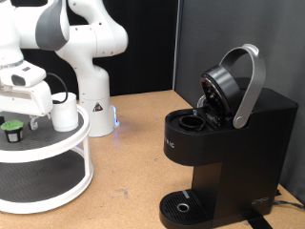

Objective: Make a cup of coffee with the keurig machine

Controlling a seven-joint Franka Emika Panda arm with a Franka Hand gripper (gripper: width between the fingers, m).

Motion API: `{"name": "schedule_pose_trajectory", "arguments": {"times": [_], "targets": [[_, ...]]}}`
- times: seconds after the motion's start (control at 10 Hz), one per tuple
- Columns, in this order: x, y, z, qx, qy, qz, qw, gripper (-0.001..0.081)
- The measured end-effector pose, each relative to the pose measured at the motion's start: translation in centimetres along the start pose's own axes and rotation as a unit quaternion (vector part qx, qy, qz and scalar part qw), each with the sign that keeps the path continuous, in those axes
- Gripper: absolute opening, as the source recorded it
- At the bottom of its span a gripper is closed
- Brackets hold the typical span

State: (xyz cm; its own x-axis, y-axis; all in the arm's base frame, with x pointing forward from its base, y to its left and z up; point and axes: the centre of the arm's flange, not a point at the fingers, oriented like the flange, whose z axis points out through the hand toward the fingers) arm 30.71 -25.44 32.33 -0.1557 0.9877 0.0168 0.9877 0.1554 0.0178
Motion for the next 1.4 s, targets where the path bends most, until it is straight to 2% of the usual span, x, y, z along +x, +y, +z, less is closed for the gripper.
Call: {"name": "schedule_pose_trajectory", "arguments": {"times": [0.1, 0.2, 0.3, 0.4, 0.8, 1.1, 1.4], "targets": [[0.0, 0.0, 0.0, 0.0, 0.0, 0.0, 1.0, 0.0793], [0.0, 0.0, 0.0, 0.0, 0.0, 0.0, 1.0, 0.0624], [0.0, 0.0, 0.0, -0.001, 0.0, 0.0, 1.0, 0.0624], [0.0, 0.0, 0.0, -0.001, -0.001, 0.0, 1.0, 0.0473], [-0.3, 0.1, -0.9, -0.012, 0.01, 0.014, 0.9998, 0.0473], [-0.9, -0.3, -3.8, -0.028, 0.042, 0.026, 0.9984, 0.0473], [-1.4, -0.7, -6.7, -0.032, 0.049, 0.021, 0.9981, 0.0471]]}}
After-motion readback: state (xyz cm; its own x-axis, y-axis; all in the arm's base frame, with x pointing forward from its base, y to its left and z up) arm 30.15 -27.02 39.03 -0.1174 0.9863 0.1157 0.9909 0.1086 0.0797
